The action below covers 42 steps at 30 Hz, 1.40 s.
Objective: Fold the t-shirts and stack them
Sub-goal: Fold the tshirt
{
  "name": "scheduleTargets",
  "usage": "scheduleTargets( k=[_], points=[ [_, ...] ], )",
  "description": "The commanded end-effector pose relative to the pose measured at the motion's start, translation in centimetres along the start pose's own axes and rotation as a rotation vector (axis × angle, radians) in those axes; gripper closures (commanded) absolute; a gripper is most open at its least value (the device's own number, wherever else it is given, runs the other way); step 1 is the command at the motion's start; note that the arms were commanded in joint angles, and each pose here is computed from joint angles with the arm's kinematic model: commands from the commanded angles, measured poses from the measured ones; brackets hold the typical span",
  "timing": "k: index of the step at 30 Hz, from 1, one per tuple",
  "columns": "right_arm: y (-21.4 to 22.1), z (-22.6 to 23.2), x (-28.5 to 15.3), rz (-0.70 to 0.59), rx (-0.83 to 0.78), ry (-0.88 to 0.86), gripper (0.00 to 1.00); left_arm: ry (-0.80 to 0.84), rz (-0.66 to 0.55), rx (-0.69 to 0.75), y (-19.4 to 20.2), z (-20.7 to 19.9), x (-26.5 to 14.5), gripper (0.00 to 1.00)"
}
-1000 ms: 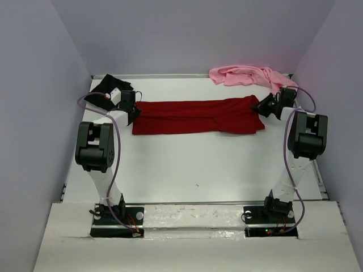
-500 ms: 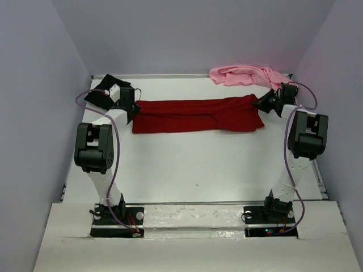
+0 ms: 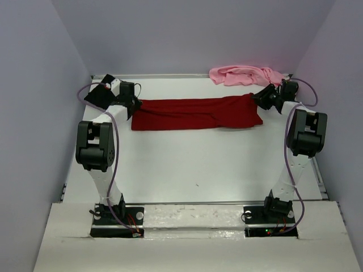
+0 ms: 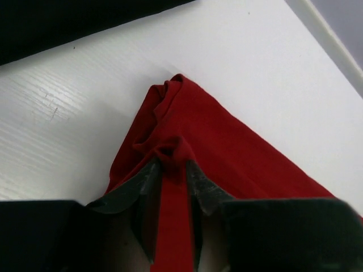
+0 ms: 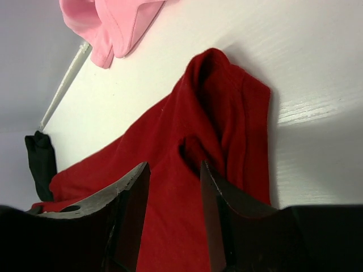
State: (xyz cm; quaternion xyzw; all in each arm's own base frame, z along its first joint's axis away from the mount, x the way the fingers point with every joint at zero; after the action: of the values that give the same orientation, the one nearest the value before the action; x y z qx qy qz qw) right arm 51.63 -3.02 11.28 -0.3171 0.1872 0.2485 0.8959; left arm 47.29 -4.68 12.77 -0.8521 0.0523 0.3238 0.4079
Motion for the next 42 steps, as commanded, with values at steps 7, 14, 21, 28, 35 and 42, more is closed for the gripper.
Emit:
scheduleTargets(
  k=[7,14,21,28,35,42],
  points=[
    [-0.5,2.0,-1.5,-0.036,-0.063,-0.031,0.53,0.016,-0.006,0.039,-1.2,-0.6,-0.5,0.09],
    [0.0,3.6,-4.3,-0.040,-0.102,-0.042,0.53,0.070,-0.061,0.022,-2.8,-0.7,-4.7,0.07],
    [1.6,3.2,-6.0,0.008,-0.119,0.002,0.53,0.171,-0.028,0.037,-2.2,-0.5,-8.6,0.11],
    [3.2,1.7,-7.6,0.027,-0.130,0.110,0.52,0.072,0.017,0.064,0.1,2.6,-8.0,0.11],
    [4.3,-0.6,-8.7,0.036,-0.072,0.161,0.40,0.004,0.087,0.057,1.9,5.7,-5.5,0.11],
    [3.8,-2.2,-10.6,-0.005,-0.027,0.200,0.34,0.020,0.187,-0.013,2.6,9.2,-2.9,0.11]
  ],
)
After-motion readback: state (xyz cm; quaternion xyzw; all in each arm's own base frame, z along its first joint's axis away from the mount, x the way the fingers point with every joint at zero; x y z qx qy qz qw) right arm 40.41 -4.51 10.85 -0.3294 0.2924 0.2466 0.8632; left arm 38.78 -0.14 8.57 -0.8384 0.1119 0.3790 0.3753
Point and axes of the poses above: each gripper's point midway between its finger pads, its own x axis out along the fingers, its own z axis along the line the jaws close on, y = z × x, the point moved 5 cm from there along -x, back along the fingers, and after that the axes turned 3 degrees about -x, right-handed, at the moved point
